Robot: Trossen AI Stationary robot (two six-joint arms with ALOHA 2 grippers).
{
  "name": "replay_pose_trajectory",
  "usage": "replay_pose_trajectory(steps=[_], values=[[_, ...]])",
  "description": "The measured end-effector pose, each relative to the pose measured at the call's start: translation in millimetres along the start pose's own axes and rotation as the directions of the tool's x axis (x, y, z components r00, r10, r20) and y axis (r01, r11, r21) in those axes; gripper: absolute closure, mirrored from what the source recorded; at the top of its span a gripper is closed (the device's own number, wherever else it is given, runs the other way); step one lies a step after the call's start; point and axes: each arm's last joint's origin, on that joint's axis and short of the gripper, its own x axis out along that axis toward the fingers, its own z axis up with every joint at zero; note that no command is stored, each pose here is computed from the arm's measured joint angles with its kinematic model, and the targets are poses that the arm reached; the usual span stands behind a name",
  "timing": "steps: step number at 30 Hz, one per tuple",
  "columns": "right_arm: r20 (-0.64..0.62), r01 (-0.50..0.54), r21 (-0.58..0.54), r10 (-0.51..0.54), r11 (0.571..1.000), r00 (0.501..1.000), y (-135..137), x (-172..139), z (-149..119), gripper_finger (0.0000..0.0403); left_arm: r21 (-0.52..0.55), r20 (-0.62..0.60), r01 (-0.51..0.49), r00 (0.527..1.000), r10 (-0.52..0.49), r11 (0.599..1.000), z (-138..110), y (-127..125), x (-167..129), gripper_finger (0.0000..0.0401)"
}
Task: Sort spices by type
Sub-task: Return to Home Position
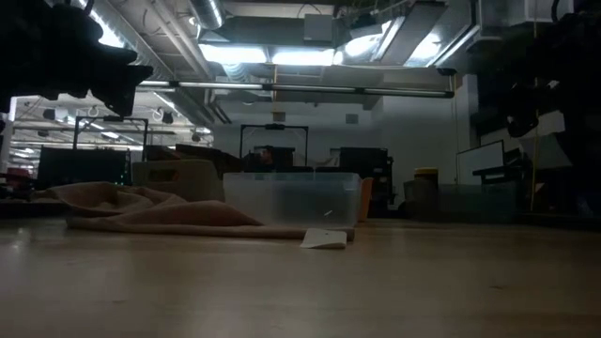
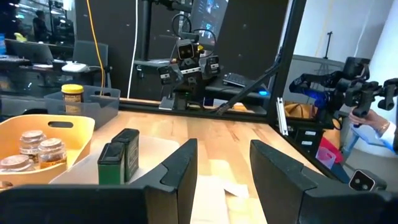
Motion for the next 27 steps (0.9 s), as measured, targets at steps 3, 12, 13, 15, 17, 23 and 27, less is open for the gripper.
replay_pose_trajectory(steps=[3,12,13,15,17,23,27], values=[[0.000,0.000,-0.013,0.000,1.000,1.000,0.0,0.0,0.0,0.0150,-0.001,-0.001,0.000,1.000,0.000,1.000,-0.1,0.0,0.0,0.0269],[0.004,0.008,-0.076,-0.007,0.997,1.000,-0.2,0.0,0.1,0.0150,0.010,-0.003,-0.001,1.000,0.001,1.000,-0.3,0.1,0.0,0.0270],[0.005,0.009,-0.083,-0.009,0.996,1.000,-0.3,0.0,0.2,0.0150,0.020,-0.003,-0.001,1.000,0.001,1.000,-0.3,0.1,0.0,0.0270],[0.004,0.010,-0.102,-0.009,0.995,1.000,-0.3,0.0,0.0,0.0150,0.045,-0.004,-0.002,1.000,0.003,0.999,-0.4,0.1,0.0,0.0270],[0.005,0.010,-0.121,-0.010,0.993,1.000,-0.3,0.0,0.1,0.0150,0.060,-0.004,-0.007,1.000,0.008,0.998,-0.5,0.3,0.0,0.0270],[0.019,0.027,-0.155,-0.024,0.987,1.000,-0.7,0.2,0.7,0.0150,0.059,-0.004,-0.011,1.000,0.012,0.998,-0.5,0.4,0.0,0.0270],[0.022,0.038,-0.141,-0.035,0.989,0.999,-1.0,0.2,0.7,0.0150,0.056,-0.005,-0.012,1.000,0.012,0.998,-0.6,0.4,0.1,0.0270]])
